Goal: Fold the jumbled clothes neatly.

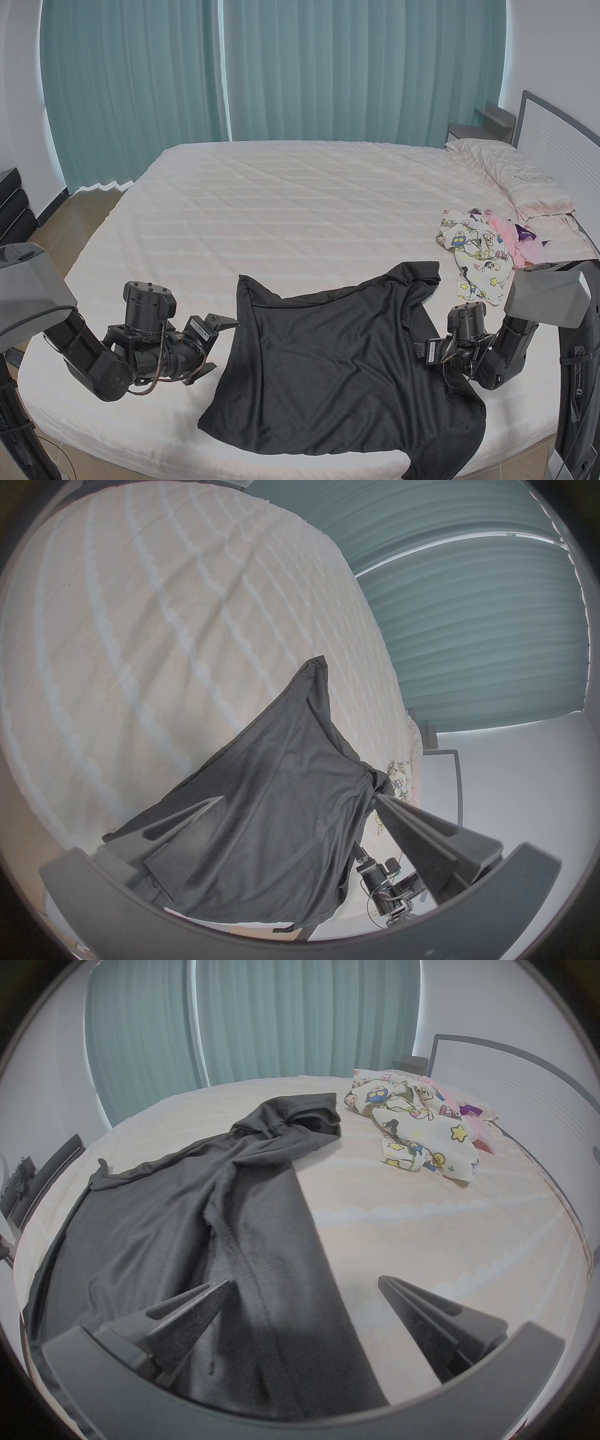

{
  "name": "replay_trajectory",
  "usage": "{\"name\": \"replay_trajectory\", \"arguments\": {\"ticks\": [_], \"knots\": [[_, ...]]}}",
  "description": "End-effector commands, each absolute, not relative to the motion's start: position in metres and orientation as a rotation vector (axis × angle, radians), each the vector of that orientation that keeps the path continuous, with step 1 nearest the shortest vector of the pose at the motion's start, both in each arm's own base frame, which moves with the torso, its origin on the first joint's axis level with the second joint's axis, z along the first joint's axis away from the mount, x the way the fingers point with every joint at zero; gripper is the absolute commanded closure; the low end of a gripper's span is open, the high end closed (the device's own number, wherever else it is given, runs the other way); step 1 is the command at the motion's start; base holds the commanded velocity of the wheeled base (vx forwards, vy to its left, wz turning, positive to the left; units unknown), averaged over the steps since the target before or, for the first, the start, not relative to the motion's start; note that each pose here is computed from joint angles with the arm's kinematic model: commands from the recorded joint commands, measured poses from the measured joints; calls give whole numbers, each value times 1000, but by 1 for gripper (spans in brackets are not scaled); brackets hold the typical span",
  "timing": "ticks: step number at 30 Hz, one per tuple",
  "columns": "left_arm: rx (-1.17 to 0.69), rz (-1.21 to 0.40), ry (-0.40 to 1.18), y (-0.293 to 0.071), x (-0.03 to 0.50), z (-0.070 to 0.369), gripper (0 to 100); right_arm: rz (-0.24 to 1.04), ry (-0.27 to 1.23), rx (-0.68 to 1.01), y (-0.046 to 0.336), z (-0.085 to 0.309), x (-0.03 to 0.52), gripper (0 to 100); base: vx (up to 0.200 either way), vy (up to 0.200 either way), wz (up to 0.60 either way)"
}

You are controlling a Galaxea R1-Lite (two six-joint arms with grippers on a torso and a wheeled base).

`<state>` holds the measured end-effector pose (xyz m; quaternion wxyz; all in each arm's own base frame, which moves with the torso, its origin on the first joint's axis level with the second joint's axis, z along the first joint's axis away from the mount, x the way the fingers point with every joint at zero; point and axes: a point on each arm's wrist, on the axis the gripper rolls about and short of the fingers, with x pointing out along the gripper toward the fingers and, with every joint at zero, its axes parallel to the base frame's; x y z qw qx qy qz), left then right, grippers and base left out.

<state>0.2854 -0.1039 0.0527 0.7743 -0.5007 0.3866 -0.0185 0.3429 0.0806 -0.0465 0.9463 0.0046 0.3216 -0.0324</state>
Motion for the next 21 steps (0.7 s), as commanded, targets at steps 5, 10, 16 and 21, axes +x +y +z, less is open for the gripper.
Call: {"name": "replay_trajectory", "arguments": {"ticks": [5,10,16,21], "knots": [[-1083,-37,842,-104,286,51,0,-135,647,29,59,-54,356,0,0,0,0],[-1082,-34,845,-104,286,49,0,-184,579,67,37,-42,366,0,0,0,0],[-1082,-33,847,-104,286,49,0,-227,549,100,11,-29,370,0,0,0,0],[-1082,-30,847,-104,287,48,0,-236,530,125,-4,-27,377,0,0,0,0]]}}
